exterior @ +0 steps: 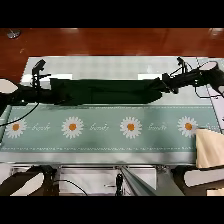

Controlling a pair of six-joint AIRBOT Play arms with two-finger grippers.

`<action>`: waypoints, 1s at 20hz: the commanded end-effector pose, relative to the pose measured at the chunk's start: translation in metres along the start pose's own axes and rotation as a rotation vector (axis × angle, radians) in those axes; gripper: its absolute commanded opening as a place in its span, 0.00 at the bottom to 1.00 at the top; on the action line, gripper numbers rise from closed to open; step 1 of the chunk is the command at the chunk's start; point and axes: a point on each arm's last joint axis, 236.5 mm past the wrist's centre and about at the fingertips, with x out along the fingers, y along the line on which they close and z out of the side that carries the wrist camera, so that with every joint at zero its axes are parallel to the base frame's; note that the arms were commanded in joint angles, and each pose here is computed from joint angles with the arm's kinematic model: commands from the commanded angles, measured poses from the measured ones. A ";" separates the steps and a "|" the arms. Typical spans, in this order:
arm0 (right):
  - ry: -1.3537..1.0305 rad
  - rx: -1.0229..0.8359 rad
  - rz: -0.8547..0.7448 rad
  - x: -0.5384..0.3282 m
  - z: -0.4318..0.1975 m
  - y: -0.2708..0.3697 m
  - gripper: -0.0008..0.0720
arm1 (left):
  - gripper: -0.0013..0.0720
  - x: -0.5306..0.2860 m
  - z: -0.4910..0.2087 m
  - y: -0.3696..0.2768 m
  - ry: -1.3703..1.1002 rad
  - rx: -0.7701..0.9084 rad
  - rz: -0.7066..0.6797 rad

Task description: Fold the shirts.

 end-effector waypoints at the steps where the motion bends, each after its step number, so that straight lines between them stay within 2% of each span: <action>1: -0.026 -0.169 -0.228 -0.067 -0.044 0.009 0.04 | 0.06 0.010 -0.007 -0.031 0.024 0.024 -0.070; 6: -0.289 -0.252 -0.250 -0.147 -0.117 0.066 0.04 | 0.05 0.056 0.001 -0.095 0.013 0.159 -0.121; 10: -0.369 -0.254 -0.230 -0.178 -0.172 0.092 0.04 | 0.05 0.118 -0.004 -0.166 0.103 0.260 -0.196; 15: -0.397 -0.244 -0.211 -0.189 -0.197 0.103 0.04 | 0.05 0.199 -0.062 -0.239 0.278 0.313 -0.262; 20: -0.431 -0.257 -0.195 -0.191 -0.189 0.109 0.04 | 0.06 0.233 -0.145 -0.290 0.435 0.320 -0.310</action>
